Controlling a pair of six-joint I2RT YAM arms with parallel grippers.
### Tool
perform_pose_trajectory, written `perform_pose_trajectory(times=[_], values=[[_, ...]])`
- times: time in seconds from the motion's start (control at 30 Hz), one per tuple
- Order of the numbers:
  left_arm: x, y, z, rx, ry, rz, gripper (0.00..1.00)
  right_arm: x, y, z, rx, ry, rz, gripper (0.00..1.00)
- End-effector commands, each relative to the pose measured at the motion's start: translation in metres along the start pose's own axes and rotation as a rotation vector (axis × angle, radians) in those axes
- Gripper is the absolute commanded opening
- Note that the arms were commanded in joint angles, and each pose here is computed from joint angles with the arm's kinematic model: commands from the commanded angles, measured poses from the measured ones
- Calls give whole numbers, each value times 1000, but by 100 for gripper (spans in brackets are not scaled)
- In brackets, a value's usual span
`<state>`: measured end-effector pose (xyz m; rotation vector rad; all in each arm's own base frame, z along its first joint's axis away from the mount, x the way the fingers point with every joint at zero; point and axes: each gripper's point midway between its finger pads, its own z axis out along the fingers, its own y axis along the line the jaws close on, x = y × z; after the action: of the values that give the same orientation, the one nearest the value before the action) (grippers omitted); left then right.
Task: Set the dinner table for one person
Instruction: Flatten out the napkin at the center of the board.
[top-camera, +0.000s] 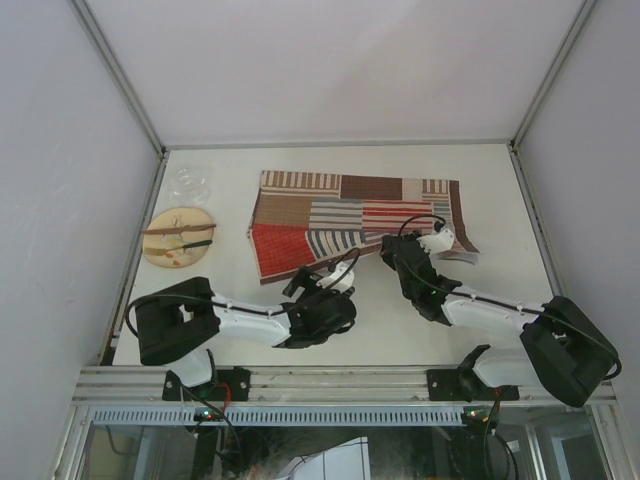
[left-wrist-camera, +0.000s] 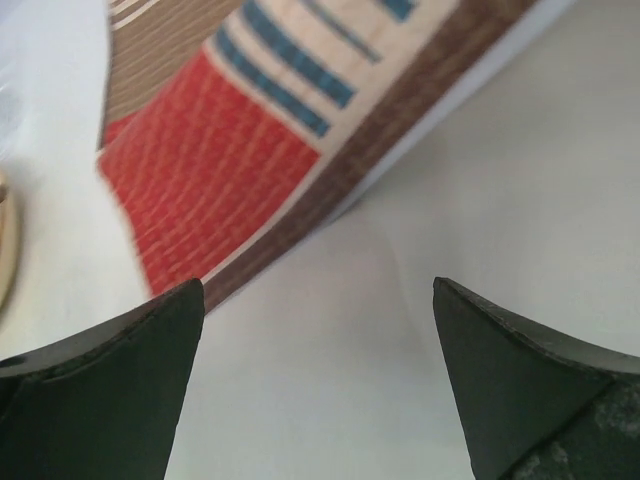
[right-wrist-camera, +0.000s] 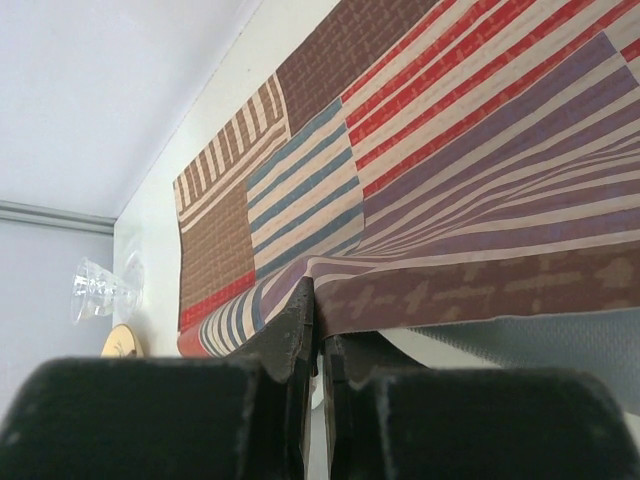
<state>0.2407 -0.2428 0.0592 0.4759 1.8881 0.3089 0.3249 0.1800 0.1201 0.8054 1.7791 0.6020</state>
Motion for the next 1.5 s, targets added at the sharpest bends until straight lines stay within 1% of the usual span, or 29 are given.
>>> perform_pose_trajectory(times=[0.0,0.07,0.23,0.37,0.57,0.77,0.9,1.03,1.23,1.37,1.47], values=[[-36,-39,-6,207,-57,8,99,-15,14,-3,-38,-53,16,0],[-37,-47,-6,246,-60,60,99,-14,13,-3,-36,-51,10,0],[-34,-51,2,270,-69,175,99,-15,13,-4,-41,-54,12,0],[-22,-51,14,339,-70,190,99,-18,12,-6,-48,-64,22,0],[-20,-43,38,341,-48,292,99,-16,9,-8,-57,-60,41,0],[-31,-55,56,369,-64,266,99,-13,12,-5,-74,-50,52,0],[-31,-64,59,396,-72,205,99,-18,11,-5,-66,-60,43,0],[-29,-59,65,339,-94,171,99,-23,12,-6,-69,-72,36,0],[-30,-47,78,232,-98,206,99,-25,8,-8,-60,-78,25,0],[-39,-27,80,141,-122,181,99,-24,8,-8,-59,-77,25,0],[-47,-2,76,34,-140,158,96,-24,7,-8,-57,-78,21,0]])
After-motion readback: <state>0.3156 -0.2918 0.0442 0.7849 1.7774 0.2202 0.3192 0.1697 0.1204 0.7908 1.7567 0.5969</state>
